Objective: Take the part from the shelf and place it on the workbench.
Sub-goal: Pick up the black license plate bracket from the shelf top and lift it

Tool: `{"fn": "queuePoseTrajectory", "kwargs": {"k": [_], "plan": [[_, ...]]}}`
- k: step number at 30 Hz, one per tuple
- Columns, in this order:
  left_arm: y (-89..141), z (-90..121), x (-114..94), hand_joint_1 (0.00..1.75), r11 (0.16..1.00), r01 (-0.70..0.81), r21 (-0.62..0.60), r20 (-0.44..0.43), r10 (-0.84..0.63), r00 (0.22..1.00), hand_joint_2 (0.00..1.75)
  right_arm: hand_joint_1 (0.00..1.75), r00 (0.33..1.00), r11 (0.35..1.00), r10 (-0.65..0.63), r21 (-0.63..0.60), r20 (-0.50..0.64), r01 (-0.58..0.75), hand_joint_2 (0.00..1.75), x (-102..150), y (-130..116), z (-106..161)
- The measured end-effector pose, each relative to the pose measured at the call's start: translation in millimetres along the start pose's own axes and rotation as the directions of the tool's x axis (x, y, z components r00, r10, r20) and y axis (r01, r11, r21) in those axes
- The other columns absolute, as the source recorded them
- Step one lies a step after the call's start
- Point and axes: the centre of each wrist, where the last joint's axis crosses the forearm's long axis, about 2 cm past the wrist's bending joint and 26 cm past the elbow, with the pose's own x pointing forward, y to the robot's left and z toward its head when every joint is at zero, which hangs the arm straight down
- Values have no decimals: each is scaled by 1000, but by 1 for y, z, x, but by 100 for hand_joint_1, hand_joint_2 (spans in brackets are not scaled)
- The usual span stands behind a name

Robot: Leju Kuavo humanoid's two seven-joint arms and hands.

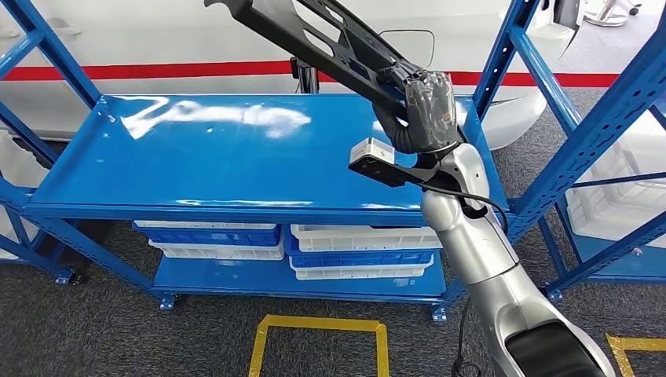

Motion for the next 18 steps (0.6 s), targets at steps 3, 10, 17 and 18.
{"fn": "queuePoseTrajectory", "kwargs": {"k": [3,10,17,18], "plan": [[0,0,0,0,1000,-1,1,0,1,1000,175,175,1000,1000,-6,-1,-2,6,175,1,1,1],[1,-2,3,0,1000,-5,7,5,5,1000,175,175,1000,1000,-10,-9,-2,10,175,2,2,-1],[1,-2,3,0,1000,-13,16,2,13,1000,175,175,999,999,-32,-20,-13,32,175,0,0,0],[0,-2,3,0,1000,-15,16,1,15,1000,175,175,999,999,-36,-20,-13,35,175,0,0,0]]}}
